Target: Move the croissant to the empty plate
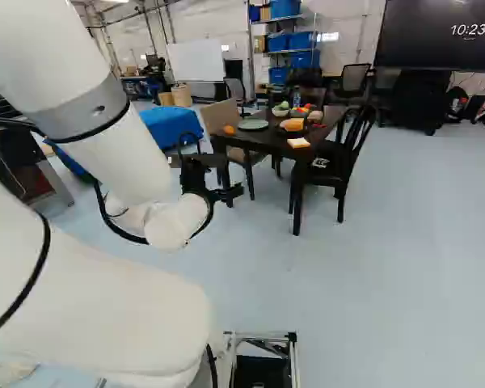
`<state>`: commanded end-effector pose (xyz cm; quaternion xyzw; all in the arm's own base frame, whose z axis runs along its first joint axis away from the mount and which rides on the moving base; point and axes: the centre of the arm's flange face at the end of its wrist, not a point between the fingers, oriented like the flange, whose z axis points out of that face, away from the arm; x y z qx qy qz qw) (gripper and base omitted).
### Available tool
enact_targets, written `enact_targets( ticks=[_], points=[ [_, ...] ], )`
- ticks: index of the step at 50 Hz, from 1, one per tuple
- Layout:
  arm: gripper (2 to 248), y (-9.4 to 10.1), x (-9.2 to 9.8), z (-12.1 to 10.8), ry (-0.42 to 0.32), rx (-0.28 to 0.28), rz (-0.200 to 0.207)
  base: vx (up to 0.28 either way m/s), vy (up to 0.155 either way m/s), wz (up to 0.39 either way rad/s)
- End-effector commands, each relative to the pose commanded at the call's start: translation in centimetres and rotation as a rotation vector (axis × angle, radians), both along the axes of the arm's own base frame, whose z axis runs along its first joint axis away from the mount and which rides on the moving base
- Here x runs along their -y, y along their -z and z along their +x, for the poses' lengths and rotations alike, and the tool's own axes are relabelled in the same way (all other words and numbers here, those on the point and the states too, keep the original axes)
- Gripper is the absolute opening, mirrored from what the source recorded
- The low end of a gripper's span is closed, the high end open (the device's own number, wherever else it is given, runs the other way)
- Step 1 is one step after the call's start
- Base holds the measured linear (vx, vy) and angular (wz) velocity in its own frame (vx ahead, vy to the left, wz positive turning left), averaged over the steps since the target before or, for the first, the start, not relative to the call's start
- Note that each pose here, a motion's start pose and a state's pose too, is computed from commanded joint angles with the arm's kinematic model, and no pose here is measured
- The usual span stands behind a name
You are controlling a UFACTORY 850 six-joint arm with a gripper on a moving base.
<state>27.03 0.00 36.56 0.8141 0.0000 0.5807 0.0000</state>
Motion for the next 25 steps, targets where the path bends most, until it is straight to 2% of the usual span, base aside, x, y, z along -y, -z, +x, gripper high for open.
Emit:
enact_targets(
  ticks=[25],
  points=[
    [247,0.00,0.00,0.00,0.000,0.000,0.000,0.000,0.000,0.000]
  ],
)
